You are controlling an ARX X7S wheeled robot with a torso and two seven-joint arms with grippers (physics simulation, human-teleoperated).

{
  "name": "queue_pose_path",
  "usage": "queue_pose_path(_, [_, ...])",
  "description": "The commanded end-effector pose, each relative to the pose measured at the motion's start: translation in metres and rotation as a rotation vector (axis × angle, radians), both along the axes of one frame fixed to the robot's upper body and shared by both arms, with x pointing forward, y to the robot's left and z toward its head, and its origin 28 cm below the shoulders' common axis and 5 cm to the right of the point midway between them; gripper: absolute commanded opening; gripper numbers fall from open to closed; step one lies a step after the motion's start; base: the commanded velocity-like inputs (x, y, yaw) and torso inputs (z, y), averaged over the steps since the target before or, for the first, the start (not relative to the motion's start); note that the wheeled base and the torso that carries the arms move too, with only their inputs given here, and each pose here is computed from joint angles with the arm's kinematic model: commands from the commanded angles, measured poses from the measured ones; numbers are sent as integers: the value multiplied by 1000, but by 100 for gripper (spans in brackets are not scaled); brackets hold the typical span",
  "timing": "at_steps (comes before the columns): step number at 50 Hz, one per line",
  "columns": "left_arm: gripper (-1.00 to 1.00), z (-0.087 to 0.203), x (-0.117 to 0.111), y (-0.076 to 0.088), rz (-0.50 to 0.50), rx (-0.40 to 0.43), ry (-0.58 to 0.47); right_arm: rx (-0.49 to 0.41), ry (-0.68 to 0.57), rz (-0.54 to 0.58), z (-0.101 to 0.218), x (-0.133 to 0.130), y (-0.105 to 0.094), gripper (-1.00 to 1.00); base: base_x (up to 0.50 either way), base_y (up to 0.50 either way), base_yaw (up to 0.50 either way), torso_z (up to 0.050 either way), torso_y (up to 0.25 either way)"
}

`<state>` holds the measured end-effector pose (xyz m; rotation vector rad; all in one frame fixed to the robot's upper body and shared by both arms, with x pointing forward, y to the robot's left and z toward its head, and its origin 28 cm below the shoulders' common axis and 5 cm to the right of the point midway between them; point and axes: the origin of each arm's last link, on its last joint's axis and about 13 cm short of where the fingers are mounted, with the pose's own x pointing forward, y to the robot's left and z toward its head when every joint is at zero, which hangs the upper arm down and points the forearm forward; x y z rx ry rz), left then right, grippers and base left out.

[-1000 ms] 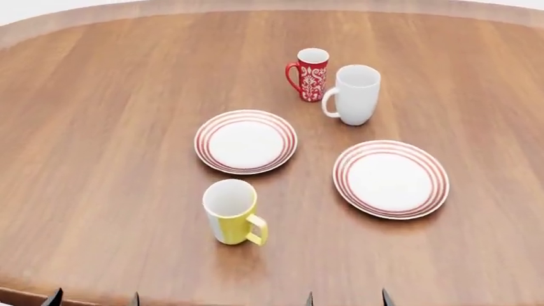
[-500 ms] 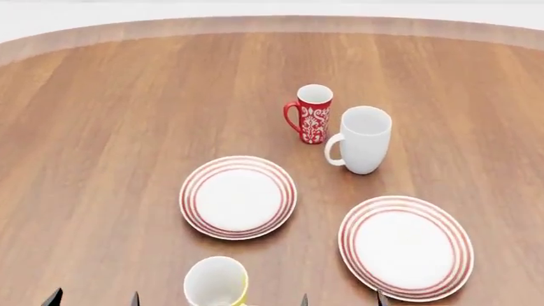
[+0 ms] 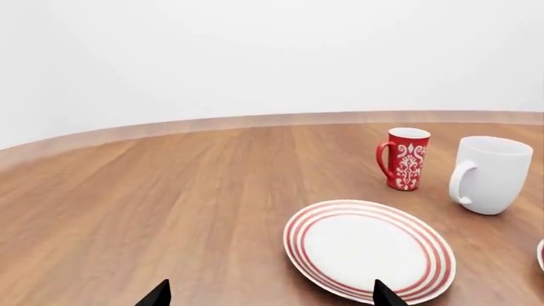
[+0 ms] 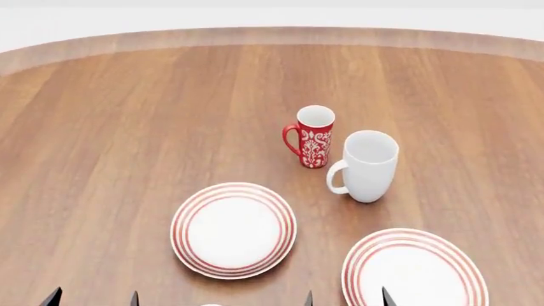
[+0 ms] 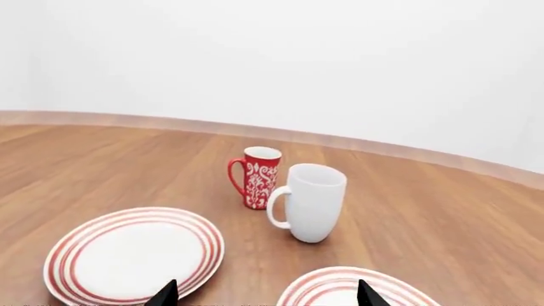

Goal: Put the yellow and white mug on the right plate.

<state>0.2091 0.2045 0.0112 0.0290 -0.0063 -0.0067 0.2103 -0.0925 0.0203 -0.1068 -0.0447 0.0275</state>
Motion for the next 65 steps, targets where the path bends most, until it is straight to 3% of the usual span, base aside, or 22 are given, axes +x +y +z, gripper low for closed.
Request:
queue_pose_path(1, [100,1,0,1,0,-7,-1,-11,11,23,4,2,-7,100,0,0,0,0,0])
queue_pose_path(5, [100,0,1,1,1,-7,2,-33,19,60,7,4,-18,100,0,0,0,0,0])
queue_pose_path(11, [100,-4,3,3,8,-8,12,-117,41,214,18,2,-33,100,0,0,0,0,0])
queue_pose_path(12, [100,-4,3,3,9,-9,14,-111,50,234,19,2,-35,100,0,0,0,0,0])
queue_pose_path(15, [100,-5,3,3,10,-8,14,47,96,291,29,-1,-45,100,0,0,0,0,0])
queue_pose_path(18, [100,-4,3,3,11,-7,12,90,117,334,32,-3,-50,100,0,0,0,0,0])
queue_pose_path(23, [100,-3,3,4,14,-9,9,17,174,407,31,-10,-60,100,0,0,0,0,0])
queue_pose_path(28, [100,-5,3,3,7,-9,13,2,174,454,30,-14,-65,100,0,0,0,0,0])
queue_pose_path(32, [100,-5,2,3,2,-11,12,27,175,576,28,-22,-65,100,0,0,0,0,0])
queue_pose_path(40, [100,-6,2,2,-1,-10,12,-88,221,754,23,-39,-57,100,0,0,0,0,0])
queue_pose_path(51, [100,-4,1,1,-7,-11,11,-79,269,836,17,-49,-51,100,0,0,0,0,0])
queue_pose_path(65, [100,-5,1,1,-11,-12,13,-71,293,826,10,-40,-49,100,0,0,0,0,0])
